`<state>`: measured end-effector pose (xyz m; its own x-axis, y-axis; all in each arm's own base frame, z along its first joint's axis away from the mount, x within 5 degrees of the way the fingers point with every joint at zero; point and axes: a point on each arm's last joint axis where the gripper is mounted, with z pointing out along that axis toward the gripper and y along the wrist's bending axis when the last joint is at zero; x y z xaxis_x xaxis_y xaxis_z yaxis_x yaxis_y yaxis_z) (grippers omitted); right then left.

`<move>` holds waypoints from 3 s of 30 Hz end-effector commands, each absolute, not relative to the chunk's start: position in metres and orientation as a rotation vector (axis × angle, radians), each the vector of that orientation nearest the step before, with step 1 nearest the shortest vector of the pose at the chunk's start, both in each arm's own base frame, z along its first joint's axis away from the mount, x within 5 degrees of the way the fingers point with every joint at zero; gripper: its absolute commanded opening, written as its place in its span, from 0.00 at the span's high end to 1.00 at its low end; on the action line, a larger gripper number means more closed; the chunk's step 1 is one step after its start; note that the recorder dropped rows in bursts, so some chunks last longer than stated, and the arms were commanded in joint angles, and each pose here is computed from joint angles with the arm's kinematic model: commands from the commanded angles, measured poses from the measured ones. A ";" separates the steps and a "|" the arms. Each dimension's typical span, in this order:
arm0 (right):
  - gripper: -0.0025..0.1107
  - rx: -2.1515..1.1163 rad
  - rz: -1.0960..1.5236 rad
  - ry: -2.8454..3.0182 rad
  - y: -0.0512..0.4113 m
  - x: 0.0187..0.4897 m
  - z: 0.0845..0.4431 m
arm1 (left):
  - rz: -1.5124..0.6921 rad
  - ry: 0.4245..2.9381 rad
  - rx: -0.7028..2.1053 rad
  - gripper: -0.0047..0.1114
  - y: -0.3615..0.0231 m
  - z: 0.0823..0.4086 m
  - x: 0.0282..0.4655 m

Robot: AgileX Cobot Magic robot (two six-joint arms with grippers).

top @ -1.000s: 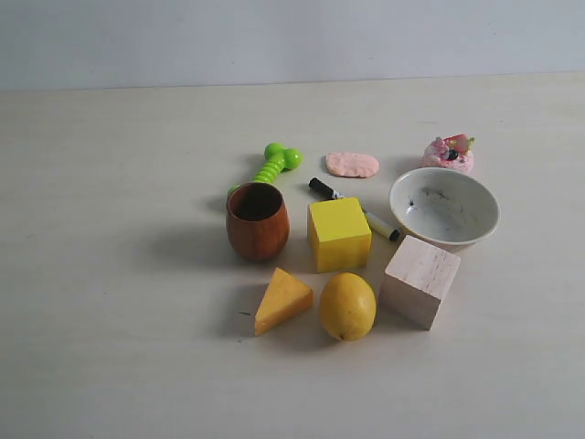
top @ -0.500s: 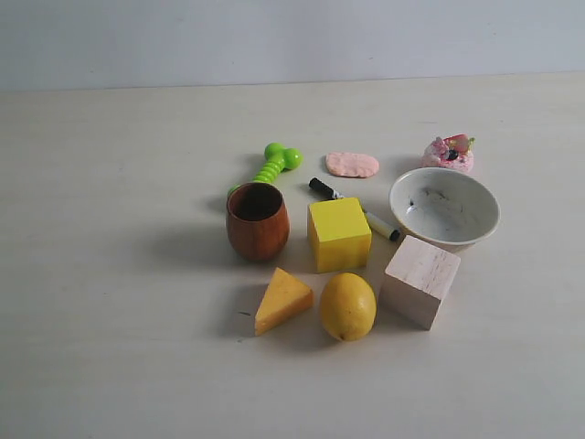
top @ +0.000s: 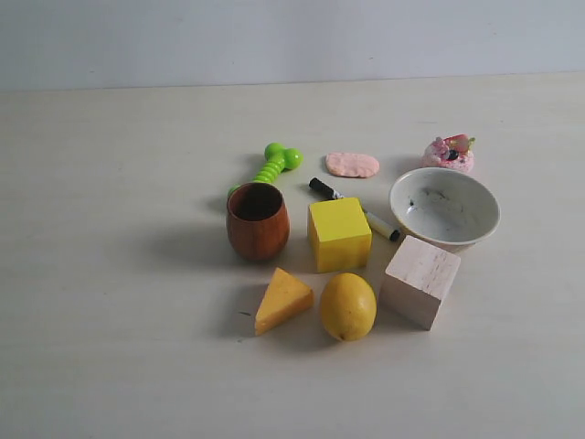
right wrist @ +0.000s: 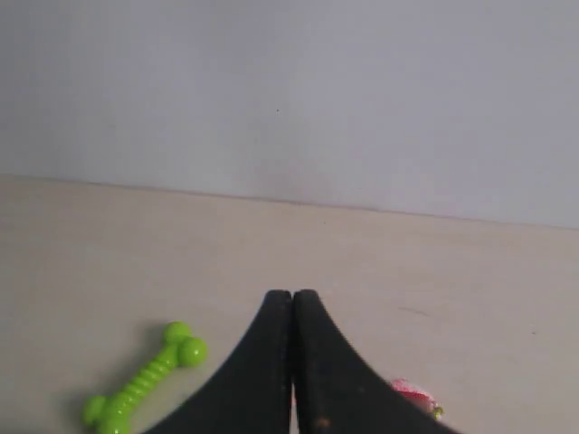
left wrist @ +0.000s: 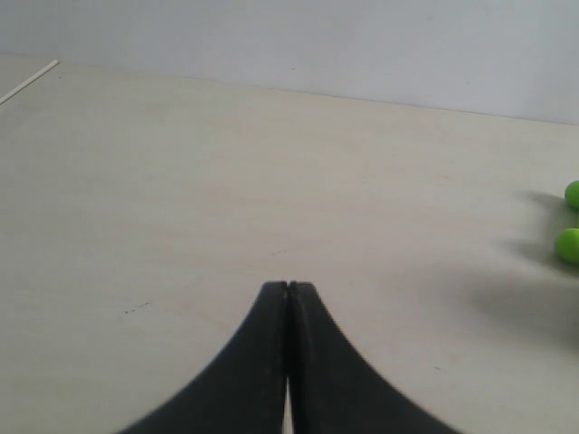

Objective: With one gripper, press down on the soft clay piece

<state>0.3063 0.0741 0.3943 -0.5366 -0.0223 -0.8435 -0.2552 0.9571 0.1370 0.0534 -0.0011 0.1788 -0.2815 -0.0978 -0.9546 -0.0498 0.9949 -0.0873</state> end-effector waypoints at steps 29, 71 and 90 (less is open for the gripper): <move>0.98 -0.326 0.286 2.676 0.140 0.433 0.258 | -0.059 1.837 -0.109 0.96 -0.002 0.181 0.053; 0.98 -0.423 0.246 2.888 0.169 0.484 0.134 | -0.059 1.837 -0.109 0.96 -0.002 0.181 0.053; 0.98 -0.446 0.195 2.964 0.167 0.484 0.097 | -0.059 1.837 -0.109 0.96 -0.002 0.181 0.053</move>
<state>0.4847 0.1691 0.1090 -0.9478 -0.2587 -0.1863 -0.2853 0.9490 0.1339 0.0534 -0.0011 0.1788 -0.2814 -0.0996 -0.9544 -0.0503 0.9948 -0.0890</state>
